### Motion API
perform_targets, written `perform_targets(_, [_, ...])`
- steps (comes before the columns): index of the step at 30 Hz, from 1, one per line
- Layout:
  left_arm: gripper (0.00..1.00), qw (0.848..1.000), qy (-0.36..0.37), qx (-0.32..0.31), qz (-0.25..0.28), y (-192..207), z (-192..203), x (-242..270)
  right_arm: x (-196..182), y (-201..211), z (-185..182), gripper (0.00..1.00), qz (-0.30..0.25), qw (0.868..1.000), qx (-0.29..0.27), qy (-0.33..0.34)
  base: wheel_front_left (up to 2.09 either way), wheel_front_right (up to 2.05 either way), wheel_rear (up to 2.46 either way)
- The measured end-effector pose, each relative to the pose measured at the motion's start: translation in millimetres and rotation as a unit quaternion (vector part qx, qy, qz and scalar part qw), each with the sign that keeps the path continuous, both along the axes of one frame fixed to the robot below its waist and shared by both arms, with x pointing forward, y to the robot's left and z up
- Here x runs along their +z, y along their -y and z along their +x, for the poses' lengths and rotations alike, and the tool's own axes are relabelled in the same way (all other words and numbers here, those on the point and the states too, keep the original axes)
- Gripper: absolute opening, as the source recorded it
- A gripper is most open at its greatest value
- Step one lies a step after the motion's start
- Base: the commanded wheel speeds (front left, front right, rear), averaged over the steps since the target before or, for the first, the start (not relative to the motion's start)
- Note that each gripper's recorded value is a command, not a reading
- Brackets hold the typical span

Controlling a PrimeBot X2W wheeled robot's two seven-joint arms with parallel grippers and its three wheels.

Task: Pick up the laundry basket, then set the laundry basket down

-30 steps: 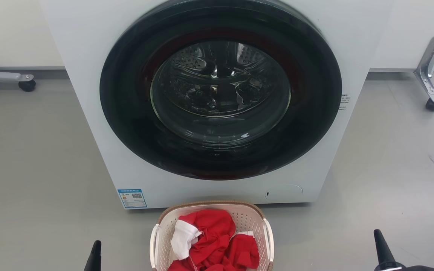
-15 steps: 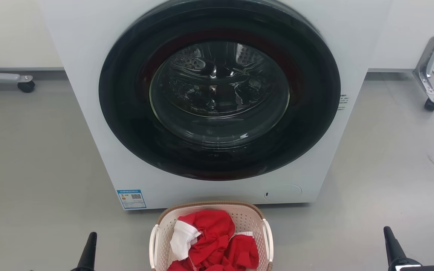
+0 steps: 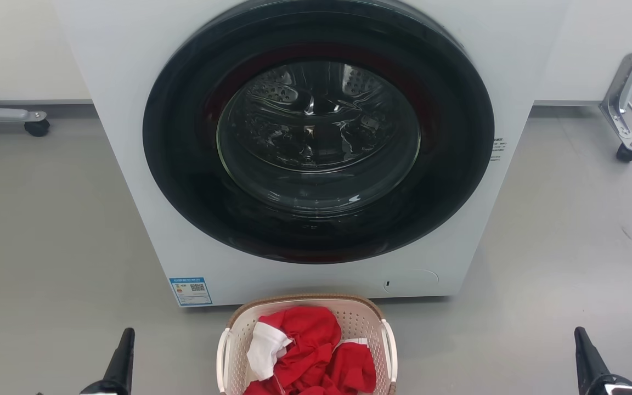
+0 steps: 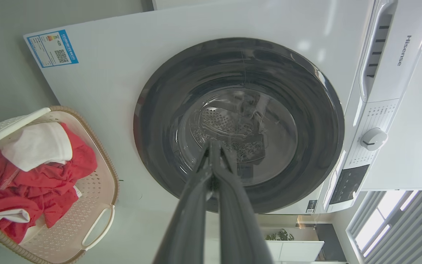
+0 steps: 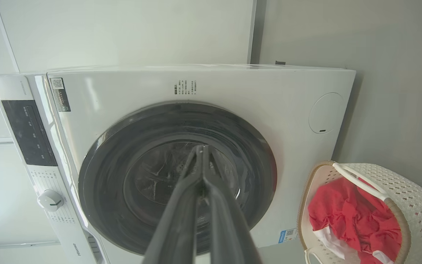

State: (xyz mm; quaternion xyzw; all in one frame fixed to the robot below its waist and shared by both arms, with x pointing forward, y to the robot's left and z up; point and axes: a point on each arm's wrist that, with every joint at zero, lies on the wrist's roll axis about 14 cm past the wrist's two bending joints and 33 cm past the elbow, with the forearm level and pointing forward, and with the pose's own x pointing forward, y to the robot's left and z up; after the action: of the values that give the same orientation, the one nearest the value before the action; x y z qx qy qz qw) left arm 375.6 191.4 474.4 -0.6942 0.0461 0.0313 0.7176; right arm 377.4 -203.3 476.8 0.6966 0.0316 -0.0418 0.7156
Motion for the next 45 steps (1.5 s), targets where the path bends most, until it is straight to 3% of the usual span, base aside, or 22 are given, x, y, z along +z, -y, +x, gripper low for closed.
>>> perform_targets(5, [0.00, 1.000, 0.011, 0.001, -0.018, 0.3, 3.3, 5.2, 5.1, 1.8, 3.3, 0.00, 0.014, 1.000, -0.003, 0.010, 0.00, 0.00, 0.00])
perform_targets(45, [0.00, 1.000, 0.010, 0.001, -0.019, 0.6, 3.2, 4.8, 5.5, 1.6, 3.6, 0.00, 0.015, 1.000, -0.003, 0.011, 0.00, 0.00, 0.00])
